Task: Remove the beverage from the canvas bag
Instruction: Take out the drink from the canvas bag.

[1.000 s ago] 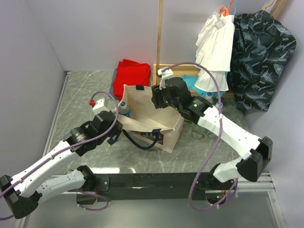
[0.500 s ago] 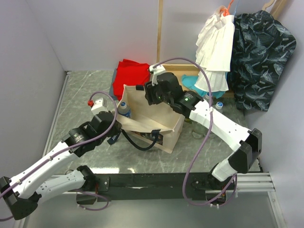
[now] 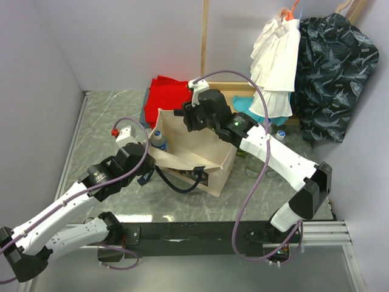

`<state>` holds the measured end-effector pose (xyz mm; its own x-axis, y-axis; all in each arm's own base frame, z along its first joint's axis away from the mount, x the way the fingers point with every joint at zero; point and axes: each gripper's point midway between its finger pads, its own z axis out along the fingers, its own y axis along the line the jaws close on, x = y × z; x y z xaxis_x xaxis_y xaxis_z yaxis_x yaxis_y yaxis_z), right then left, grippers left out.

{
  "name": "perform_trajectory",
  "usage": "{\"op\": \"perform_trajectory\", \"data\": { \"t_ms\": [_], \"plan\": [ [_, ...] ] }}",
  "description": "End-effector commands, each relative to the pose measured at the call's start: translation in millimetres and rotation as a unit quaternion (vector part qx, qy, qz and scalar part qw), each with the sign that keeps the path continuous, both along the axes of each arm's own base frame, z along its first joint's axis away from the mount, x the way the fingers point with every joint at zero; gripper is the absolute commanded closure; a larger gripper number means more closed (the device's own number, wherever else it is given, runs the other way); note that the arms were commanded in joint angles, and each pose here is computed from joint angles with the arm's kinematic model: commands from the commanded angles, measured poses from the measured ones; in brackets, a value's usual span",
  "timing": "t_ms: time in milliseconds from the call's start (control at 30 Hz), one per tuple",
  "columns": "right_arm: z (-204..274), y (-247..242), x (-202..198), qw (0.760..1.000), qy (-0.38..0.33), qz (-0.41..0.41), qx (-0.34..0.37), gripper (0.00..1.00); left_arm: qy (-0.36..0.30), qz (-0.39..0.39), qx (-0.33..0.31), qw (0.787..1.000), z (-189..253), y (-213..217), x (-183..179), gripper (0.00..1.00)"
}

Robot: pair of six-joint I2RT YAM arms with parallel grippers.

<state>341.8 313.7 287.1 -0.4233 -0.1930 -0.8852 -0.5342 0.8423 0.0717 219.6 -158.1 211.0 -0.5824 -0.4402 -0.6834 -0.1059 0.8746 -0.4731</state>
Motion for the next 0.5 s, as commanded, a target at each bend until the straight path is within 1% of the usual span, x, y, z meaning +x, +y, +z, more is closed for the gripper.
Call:
{"op": "perform_trajectory", "data": {
  "t_ms": [0, 200, 333, 467],
  "plan": [
    [18.8, 7.4, 5.9, 1.0, -0.023, 0.0, 0.004, 0.43, -0.014, 0.011, -0.003, 1.0, 8.8, 6.0, 0.0, 0.82],
    [18.5, 15.2, 11.4, 1.0, -0.018, 0.005, 0.004, 0.42, -0.012, 0.017, 0.005, 1.0, 8.4, 10.6, -0.7, 0.83],
    [15.9, 24.0, 12.3, 1.0, -0.011, 0.016, 0.0, 0.42, -0.02, 0.015, -0.009, 1.0, 10.4, 10.4, -3.0, 0.81],
    [13.5, 34.8, 14.8, 1.0, 0.004, 0.023, -0.003, 0.42, -0.02, 0.023, -0.005, 1.0, 11.7, 14.6, -3.3, 0.82]
  ]
}}
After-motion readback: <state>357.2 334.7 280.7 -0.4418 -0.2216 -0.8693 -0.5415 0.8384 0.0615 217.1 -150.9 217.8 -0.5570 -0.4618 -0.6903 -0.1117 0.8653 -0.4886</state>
